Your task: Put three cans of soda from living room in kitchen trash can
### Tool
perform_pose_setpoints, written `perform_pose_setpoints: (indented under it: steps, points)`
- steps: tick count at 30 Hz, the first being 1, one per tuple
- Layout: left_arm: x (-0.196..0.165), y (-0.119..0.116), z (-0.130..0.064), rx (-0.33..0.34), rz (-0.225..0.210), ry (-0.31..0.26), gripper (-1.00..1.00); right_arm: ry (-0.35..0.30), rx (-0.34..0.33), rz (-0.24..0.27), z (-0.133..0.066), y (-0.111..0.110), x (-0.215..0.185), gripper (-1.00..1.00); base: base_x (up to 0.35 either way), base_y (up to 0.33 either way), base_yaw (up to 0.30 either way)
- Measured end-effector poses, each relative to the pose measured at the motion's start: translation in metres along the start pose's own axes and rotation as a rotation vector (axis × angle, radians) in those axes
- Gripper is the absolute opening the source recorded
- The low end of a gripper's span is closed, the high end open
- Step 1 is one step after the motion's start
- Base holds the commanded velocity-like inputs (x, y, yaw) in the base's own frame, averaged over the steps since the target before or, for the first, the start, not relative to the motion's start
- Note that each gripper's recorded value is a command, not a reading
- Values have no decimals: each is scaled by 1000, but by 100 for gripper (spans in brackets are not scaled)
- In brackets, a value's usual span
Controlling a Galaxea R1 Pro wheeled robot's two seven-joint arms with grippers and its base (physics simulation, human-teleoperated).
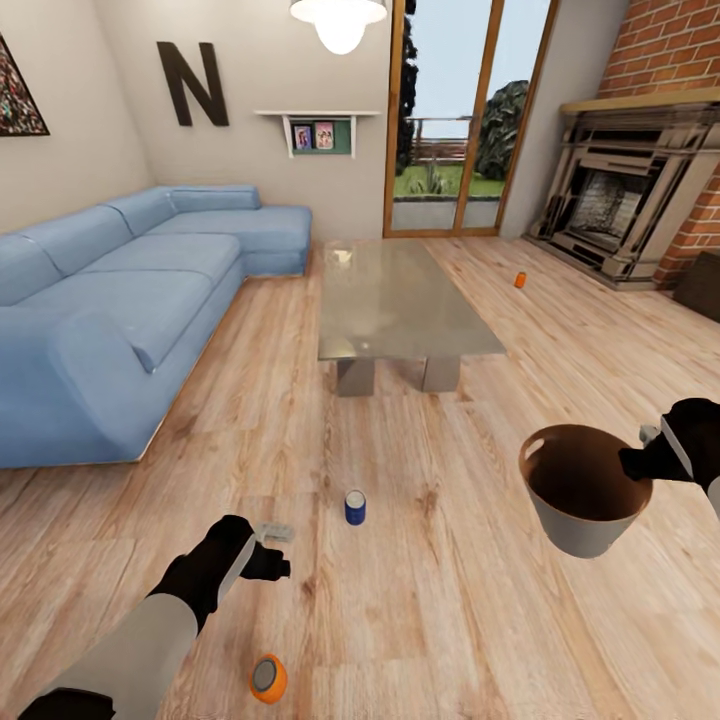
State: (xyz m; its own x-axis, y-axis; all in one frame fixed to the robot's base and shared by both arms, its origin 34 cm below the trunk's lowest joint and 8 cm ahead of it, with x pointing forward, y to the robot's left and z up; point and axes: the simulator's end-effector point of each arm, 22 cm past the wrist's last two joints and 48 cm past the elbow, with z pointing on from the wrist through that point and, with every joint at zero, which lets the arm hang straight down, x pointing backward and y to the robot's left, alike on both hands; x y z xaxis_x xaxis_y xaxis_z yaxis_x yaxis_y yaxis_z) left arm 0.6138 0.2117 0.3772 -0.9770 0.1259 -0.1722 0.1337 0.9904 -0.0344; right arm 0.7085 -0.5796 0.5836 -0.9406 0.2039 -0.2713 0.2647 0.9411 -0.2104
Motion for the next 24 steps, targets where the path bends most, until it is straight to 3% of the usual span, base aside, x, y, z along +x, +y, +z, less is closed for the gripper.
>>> perform_pose_setpoints:
  steps: [4, 24]
  points:
    - [5, -1, 11, 1, 0, 6, 100, 6, -22, 19, 6, 6, -2, -100, 0, 0, 0]
    - [33, -1, 66, 3, 0, 36, 100, 37, -14, 30, 44, 10, 5, -100, 0, 0, 0]
